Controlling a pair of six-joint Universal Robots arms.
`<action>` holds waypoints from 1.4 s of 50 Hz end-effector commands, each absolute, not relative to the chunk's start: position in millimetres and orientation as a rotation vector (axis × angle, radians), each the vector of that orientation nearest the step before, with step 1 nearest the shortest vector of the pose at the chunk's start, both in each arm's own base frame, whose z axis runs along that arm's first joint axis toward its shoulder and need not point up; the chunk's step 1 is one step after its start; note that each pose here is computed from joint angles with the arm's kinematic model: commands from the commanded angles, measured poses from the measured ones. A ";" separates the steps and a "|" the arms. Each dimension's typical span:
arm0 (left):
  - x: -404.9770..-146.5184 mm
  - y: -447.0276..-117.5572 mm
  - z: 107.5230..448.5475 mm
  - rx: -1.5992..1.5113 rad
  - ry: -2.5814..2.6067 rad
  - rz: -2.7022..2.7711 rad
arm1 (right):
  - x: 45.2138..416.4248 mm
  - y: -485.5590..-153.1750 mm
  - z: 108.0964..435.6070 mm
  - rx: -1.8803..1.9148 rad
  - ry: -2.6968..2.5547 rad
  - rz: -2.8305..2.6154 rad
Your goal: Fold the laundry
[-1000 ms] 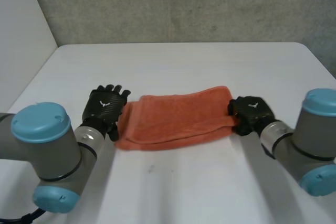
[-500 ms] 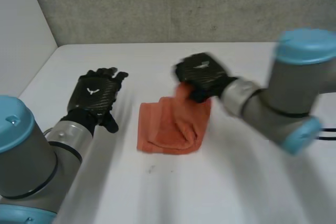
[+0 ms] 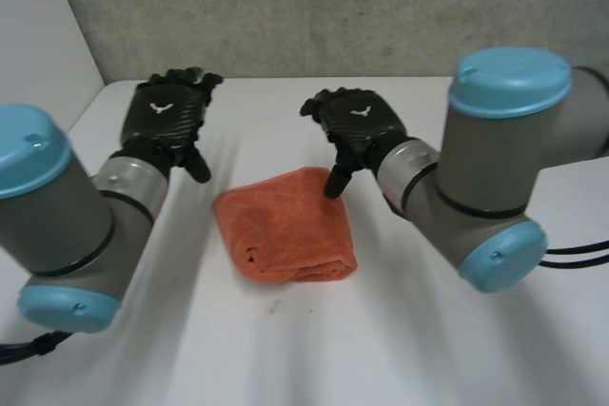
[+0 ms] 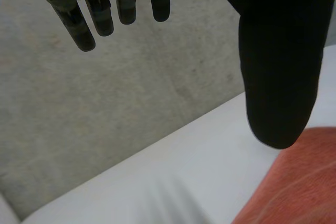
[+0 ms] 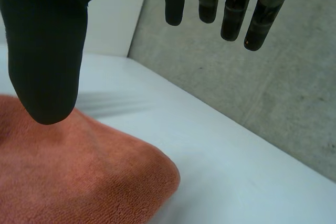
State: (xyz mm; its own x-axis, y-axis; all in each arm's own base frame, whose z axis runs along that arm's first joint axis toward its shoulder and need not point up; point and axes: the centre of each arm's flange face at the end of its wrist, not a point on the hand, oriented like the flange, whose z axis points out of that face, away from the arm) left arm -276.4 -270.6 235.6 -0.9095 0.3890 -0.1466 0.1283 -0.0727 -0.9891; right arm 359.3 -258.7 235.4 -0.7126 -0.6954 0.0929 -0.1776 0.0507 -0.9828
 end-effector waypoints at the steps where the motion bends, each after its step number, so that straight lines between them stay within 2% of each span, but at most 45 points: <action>1: -304.3 -263.0 211.0 -0.545 -2.049 1.884 | 352.5 -267.0 216.7 -0.805 1.973 -1.574; 7: -306.6 -253.5 193.6 -0.556 -2.139 1.771 | 356.0 -271.6 185.4 -0.814 2.060 -1.466; 16: -289.1 -238.0 161.3 -0.586 -2.385 1.617 | 361.0 -271.7 148.8 -0.829 2.182 -1.293; 25: -283.3 -237.8 136.3 -0.611 -2.473 1.535 | 362.1 -276.7 137.7 -0.843 2.209 -1.275; 31: -280.1 -241.2 134.9 -0.634 -2.485 1.541 | 358.0 -279.1 139.2 -0.887 2.213 -1.299; 34: -281.0 -241.4 141.4 -0.659 -2.462 1.569 | 356.5 -277.8 150.2 -0.899 2.195 -1.326; 36: -283.0 -242.8 160.9 -0.650 -2.401 1.634 | 355.8 -275.9 161.4 -0.894 2.174 -1.346; 37: -283.0 -242.8 161.0 -0.650 -2.401 1.634 | 354.3 -275.4 177.0 -0.879 2.144 -1.384; 38: -283.9 -243.7 172.8 -0.638 -2.363 1.673 | 354.2 -275.3 177.1 -0.879 2.144 -1.384; 41: -289.0 -243.8 202.1 -0.620 -2.260 1.756 | 346.6 -271.7 227.8 -0.842 2.034 -1.544; 42: -289.1 -243.8 202.2 -0.620 -2.259 1.757 | 346.6 -271.7 228.0 -0.842 2.034 -1.544; 43: -289.6 -245.4 224.5 -0.592 -2.189 1.818 | 341.5 -272.9 244.2 -0.816 1.993 -1.614; 44: -289.6 -245.4 224.8 -0.591 -2.189 1.818 | 341.5 -272.9 244.3 -0.816 1.992 -1.615; 46: -286.9 -243.6 259.6 -0.544 -2.085 1.912 | 325.4 -276.2 271.2 -0.735 1.940 -1.763; 47: -286.9 -243.6 259.7 -0.544 -2.084 1.913 | 325.3 -276.2 271.3 -0.735 1.940 -1.764; 49: -279.0 -238.4 297.8 -0.489 -1.975 2.016 | 304.8 -275.0 299.3 -0.642 1.901 -1.925; 50: -278.9 -238.4 298.0 -0.489 -1.974 2.016 | 304.7 -275.0 299.5 -0.642 1.901 -1.926; 52: -266.9 -235.5 324.0 -0.435 -1.910 2.097 | 284.7 -269.8 320.6 -0.561 1.886 -2.041; 59: -242.1 -231.4 349.0 -0.334 -1.867 2.176 | 250.2 -259.7 336.0 -0.477 1.913 -2.126; 63: -237.2 -223.3 346.5 -0.295 -1.875 2.137 | 235.7 -256.2 331.4 -0.454 1.948 -2.133; 70: -237.2 -221.0 339.2 -0.296 -1.894 2.106 | 232.9 -253.0 331.2 -0.453 1.952 -2.137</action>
State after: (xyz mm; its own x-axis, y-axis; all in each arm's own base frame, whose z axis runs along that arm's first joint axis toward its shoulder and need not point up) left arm -236.8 -223.4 346.8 -0.9398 0.3403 0.0294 -0.0742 -0.1194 -0.9901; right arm 234.7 -254.8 333.8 -0.9312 -0.3556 0.0808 -0.0453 -0.1070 -0.9932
